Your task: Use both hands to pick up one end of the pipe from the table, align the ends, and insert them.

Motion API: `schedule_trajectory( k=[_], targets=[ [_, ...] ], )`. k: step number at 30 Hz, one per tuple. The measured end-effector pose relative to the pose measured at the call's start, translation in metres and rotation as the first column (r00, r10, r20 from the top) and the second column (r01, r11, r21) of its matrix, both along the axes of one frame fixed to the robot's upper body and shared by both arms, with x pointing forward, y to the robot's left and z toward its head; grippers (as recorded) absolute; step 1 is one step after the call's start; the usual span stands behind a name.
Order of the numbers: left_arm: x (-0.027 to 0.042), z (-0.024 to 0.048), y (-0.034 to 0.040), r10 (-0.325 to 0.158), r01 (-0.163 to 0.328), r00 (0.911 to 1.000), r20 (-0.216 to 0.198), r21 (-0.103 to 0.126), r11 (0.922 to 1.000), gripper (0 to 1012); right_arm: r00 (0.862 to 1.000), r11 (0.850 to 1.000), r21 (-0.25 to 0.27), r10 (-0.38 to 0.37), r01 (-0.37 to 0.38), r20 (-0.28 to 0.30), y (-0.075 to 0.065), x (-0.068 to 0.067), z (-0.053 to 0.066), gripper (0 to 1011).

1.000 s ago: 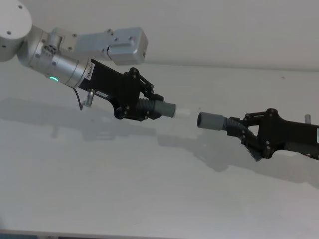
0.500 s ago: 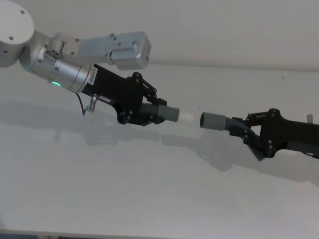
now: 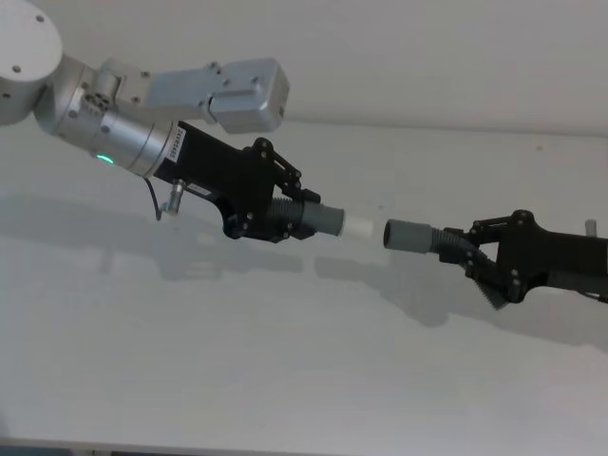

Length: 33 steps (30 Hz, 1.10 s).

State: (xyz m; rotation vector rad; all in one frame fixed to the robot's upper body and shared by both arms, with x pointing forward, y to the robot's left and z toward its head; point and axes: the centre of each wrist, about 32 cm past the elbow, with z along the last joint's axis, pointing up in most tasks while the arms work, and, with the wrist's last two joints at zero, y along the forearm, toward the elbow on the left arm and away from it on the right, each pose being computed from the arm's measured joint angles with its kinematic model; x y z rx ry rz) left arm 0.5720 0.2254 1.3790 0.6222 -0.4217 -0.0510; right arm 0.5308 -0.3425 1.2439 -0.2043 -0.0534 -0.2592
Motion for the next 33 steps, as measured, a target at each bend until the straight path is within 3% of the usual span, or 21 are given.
schedule_trajectory(
  k=[11, 23, 33],
  targets=[
    [0.0003, 0.0055, -0.0018, -0.031, 0.031, 0.9995, 0.0, -0.003, 0.9995, 348, 1.0, 1.0, -0.023, 0.002, -0.002, 0.0, 0.0014, 0.0037, -0.0001, 175],
    [0.0029, 0.0052, -0.0034, -0.052, 0.052, 0.9986, -0.012, 0.004, 0.9986, 348, 1.0, 1.0, -0.026, 0.006, -0.006, 0.006, 0.004, 0.0083, 0.0032, 175],
    [0.0013, 0.0059, -0.0026, -0.034, 0.034, 0.9994, 0.005, -0.001, 0.9994, 348, 1.0, 1.0, -0.026, 0.008, -0.008, 0.008, 0.0044, 0.008, 0.0037, 175]
  ],
)
